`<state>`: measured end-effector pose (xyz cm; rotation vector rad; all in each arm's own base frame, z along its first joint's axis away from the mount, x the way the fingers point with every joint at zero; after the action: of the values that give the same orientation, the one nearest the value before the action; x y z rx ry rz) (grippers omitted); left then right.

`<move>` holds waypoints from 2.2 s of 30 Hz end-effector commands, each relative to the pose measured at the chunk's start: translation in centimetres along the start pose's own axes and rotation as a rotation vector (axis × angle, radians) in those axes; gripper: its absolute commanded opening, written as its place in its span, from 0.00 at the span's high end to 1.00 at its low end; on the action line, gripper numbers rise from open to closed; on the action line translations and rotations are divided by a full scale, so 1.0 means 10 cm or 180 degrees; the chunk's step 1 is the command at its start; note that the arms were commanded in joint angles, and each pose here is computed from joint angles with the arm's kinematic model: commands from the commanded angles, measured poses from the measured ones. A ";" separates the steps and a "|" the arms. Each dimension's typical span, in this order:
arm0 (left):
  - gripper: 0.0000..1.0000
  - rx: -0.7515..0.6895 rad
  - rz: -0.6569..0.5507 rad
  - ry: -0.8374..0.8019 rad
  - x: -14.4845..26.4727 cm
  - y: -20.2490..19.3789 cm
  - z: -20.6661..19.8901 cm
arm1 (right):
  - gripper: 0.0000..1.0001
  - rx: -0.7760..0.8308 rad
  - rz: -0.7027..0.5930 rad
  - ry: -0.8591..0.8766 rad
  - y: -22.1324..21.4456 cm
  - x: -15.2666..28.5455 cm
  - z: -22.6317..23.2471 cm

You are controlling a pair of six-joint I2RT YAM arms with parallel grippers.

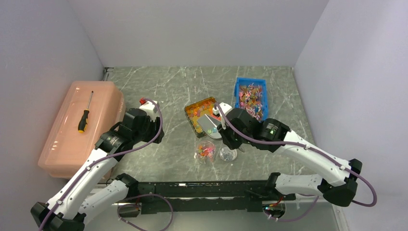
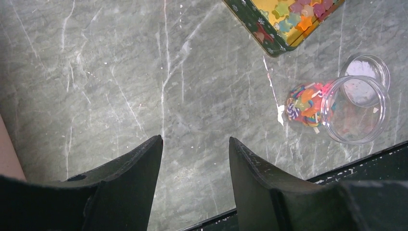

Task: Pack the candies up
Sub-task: Scoop the fake candies from the storage box, then place the fake candies in the packing bottle.

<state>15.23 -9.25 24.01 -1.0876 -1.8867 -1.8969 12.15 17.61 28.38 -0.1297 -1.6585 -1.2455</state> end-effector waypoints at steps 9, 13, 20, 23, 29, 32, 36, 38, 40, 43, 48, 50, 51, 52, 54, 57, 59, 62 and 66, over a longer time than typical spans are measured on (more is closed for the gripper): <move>0.42 0.0052 -0.0140 0.0002 0.01 0.06 -0.01 | 1.00 -0.0081 0.0408 0.0177 -0.24 0.39 0.25; 0.42 0.0043 -0.0144 -0.0047 0.01 0.07 -0.03 | 1.00 -0.0081 0.0658 0.0104 -0.33 0.44 0.31; 0.43 0.0032 -0.0139 -0.0115 0.02 0.07 -0.04 | 1.00 -0.0076 0.1026 0.0129 -0.38 0.49 0.43; 0.43 0.0029 -0.0152 -0.0159 0.04 0.07 -0.05 | 1.00 -0.0068 0.1230 0.0088 -0.36 0.50 0.47; 0.43 0.0009 -0.0206 -0.0223 0.07 0.08 -0.07 | 1.00 -0.0121 0.1573 0.0109 -0.30 0.46 0.60; 0.42 -0.0002 -0.0246 -0.0231 0.10 0.08 -0.06 | 1.00 -0.0181 0.1673 0.0148 -0.26 0.44 0.64; 0.42 -0.0022 -0.0267 -0.0303 0.13 0.07 -0.07 | 1.00 -0.0342 0.1732 0.0223 -0.20 0.42 0.65; 0.42 -0.0022 -0.0280 -0.0324 0.14 0.06 -0.08 | 1.00 -0.0413 0.1785 0.0218 -0.19 0.39 0.63; 0.42 -0.0022 -0.0292 -0.0332 0.15 0.06 -0.08 | 1.00 -0.0494 0.1825 0.0250 -0.17 0.36 0.59; 0.42 -0.0022 -0.0306 -0.0344 0.16 0.06 -0.08 | 1.00 -0.0638 0.1879 0.0324 -0.16 0.32 0.53; 0.42 -0.0028 -0.0326 -0.0366 0.18 0.06 -0.08 | 1.00 -0.0806 0.1901 0.0544 -0.11 0.28 0.49; 0.42 -0.0027 -0.0333 -0.0359 0.18 0.06 -0.08 | 1.00 -0.0870 0.1915 0.0647 -0.09 0.25 0.47; 0.42 -0.0027 -0.0336 -0.0358 0.18 0.06 -0.08 | 1.00 -0.0893 0.1933 0.0693 -0.09 0.23 0.46; 0.42 -0.0027 -0.0333 -0.0354 0.18 0.05 -0.08 | 1.00 -0.0918 0.1965 0.0721 -0.09 0.21 0.44; 0.42 -0.0027 -0.0330 -0.0347 0.18 0.05 -0.08 | 1.00 -0.0948 0.2021 0.0731 -0.10 0.19 0.41; 0.42 -0.0026 -0.0325 -0.0331 0.18 0.05 -0.07 | 1.00 -0.1035 0.2068 0.0908 -0.12 0.17 0.41; 0.42 -0.0025 -0.0323 -0.0326 0.18 0.05 -0.07 | 1.00 -0.1148 0.2062 0.1075 -0.13 0.16 0.39; 0.42 -0.0025 -0.0324 -0.0321 0.18 0.05 -0.07 | 1.00 -0.1230 0.2067 0.1113 -0.14 0.16 0.33; 0.42 -0.0025 -0.0305 -0.0302 0.17 0.05 -0.06 | 1.00 -0.1290 0.1912 0.1196 -0.11 0.18 0.28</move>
<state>13.90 -9.19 25.21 -1.1396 -1.9904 -1.9153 8.92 18.74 27.84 -0.6889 -0.9774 -0.9740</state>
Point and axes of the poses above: each gripper's point midway between its finger pads, its own x axis back along the fingers, its own z axis along the line the jaws close on, y = z × x, the point moved 9 cm from there along x, back along the fingers, and after that the axes turned 3 degrees about -x, right-handed, at the moved point
